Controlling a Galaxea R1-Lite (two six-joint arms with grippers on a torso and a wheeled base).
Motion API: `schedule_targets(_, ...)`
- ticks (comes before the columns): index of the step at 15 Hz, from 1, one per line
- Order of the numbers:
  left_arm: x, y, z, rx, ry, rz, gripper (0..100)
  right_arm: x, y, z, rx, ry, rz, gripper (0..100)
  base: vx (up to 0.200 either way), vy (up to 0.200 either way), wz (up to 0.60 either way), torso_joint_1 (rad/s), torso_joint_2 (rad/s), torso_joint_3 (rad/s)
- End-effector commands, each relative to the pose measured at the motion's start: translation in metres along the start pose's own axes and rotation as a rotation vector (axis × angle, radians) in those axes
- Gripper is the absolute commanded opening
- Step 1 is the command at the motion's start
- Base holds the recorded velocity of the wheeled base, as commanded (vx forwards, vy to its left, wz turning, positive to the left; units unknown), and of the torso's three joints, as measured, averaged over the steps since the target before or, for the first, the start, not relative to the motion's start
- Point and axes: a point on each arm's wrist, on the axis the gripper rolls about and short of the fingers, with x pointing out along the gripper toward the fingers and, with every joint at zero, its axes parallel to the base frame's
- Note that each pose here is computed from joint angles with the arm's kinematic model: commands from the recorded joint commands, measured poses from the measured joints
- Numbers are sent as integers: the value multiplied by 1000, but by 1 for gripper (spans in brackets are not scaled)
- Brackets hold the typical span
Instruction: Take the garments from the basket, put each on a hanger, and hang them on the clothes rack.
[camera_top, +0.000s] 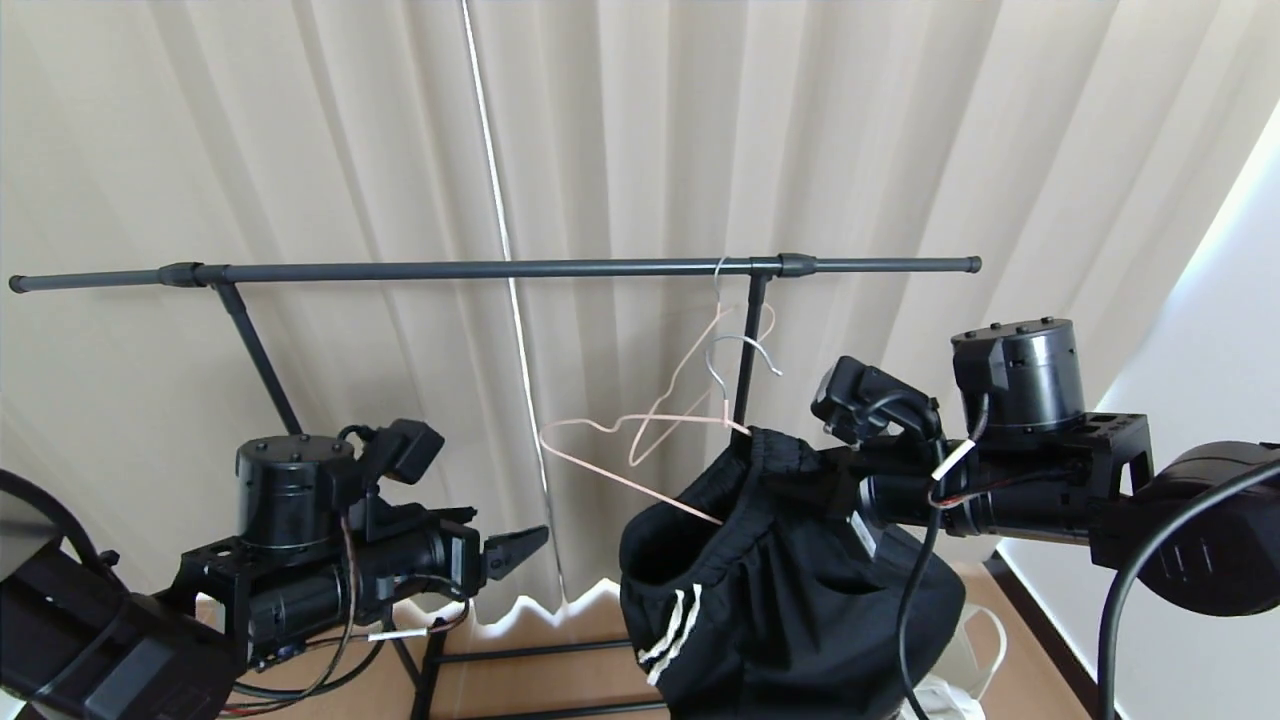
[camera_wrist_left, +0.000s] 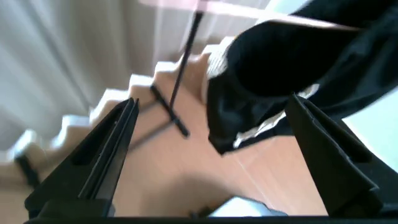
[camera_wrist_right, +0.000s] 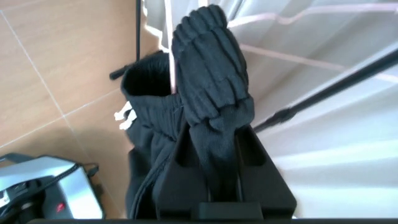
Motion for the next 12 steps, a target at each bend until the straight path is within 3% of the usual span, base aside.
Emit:
schedule_targets(1, 19, -19, 15, -149, 95, 26, 100, 0, 0, -2, 11, -8, -4, 0, 0, 0, 0, 0, 0, 0)
schedule_targets(3, 33, -29, 18, -233, 176, 70, 100, -1, 2, -3, 12, -15, -5, 0, 0, 0, 0, 0, 0, 0)
schedule_targets(4, 41, -39, 13, -245, 250, 104, 100, -1, 3, -3, 11, -20, -8, 0, 0, 0, 0, 0, 0, 0)
schedule_targets(6, 52, -49, 6, -225, 287, 97, 100, -2, 3, -1, 24, -40, -15, 0, 0, 0, 0, 0, 0, 0)
schedule_targets(9, 75, -59, -7, -186, 316, 129, 100, -7, 5, 4, 26, -57, -19, 0, 0, 0, 0, 0, 0, 0)
schedule_targets(12, 88, -60, -3, -175, 287, 133, 100, -14, 8, 6, 20, -67, -26, 0, 0, 0, 0, 0, 0, 0)
